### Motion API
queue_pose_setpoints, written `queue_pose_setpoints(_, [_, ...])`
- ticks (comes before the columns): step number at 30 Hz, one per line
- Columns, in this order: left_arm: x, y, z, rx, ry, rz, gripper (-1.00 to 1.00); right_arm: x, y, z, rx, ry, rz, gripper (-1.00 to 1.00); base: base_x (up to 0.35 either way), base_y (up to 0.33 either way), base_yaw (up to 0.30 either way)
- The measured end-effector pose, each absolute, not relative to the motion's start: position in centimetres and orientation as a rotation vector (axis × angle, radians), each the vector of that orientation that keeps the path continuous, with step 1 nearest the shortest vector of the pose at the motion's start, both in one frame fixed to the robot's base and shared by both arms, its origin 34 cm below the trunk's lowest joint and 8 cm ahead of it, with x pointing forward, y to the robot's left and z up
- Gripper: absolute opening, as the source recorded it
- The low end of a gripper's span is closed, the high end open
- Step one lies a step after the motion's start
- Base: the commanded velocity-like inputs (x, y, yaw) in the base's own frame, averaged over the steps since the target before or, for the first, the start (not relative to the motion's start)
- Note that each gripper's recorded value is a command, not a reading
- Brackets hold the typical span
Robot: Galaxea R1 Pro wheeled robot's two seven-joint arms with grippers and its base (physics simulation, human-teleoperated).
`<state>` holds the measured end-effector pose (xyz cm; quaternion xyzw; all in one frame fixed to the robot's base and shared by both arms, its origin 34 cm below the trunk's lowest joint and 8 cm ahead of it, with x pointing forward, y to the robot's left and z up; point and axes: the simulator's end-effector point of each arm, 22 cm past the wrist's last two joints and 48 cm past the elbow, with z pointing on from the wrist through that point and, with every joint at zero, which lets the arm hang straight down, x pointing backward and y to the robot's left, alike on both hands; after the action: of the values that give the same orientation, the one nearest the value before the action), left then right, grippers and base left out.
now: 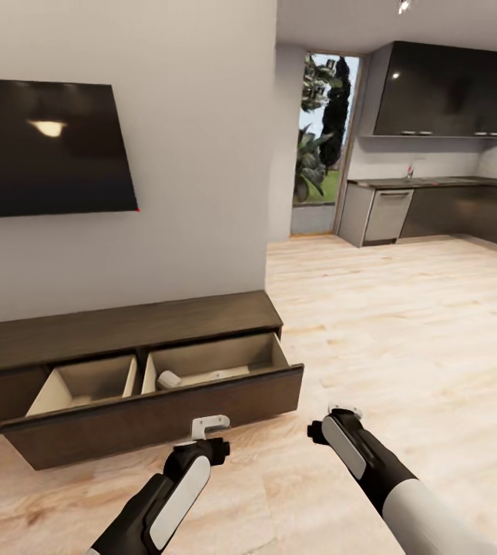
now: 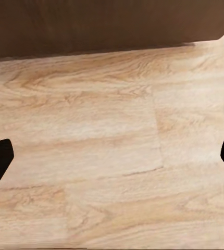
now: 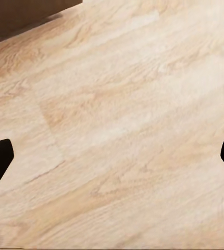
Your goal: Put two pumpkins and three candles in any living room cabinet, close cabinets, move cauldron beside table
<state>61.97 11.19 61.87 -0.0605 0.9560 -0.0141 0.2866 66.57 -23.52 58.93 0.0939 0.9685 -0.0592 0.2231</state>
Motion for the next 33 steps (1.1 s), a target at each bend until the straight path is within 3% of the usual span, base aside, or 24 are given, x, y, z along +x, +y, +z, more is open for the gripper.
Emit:
queue_pose_setpoints(5, [62.0,11.2,61.9,-0.161,2.555,-0.039,1.00,66.4,-23.1,58.7,0.268,2.685,-0.129,1.00,-0.217,0.000,-0.277])
queue_pose_setpoints(13, [61.9,11.2,61.7,-0.160,2.558,-0.038,1.00,66.8,-19.0,58.2,0.423,2.657,0.185,1.00,-0.158,0.000,-0.165])
queue_pose_setpoints(33, [61.8,10.9,61.7,-0.143,2.559,-0.038,1.00,67.8,-20.2,58.0,0.499,2.576,0.165,1.00,-0.007,0.000,-0.231])
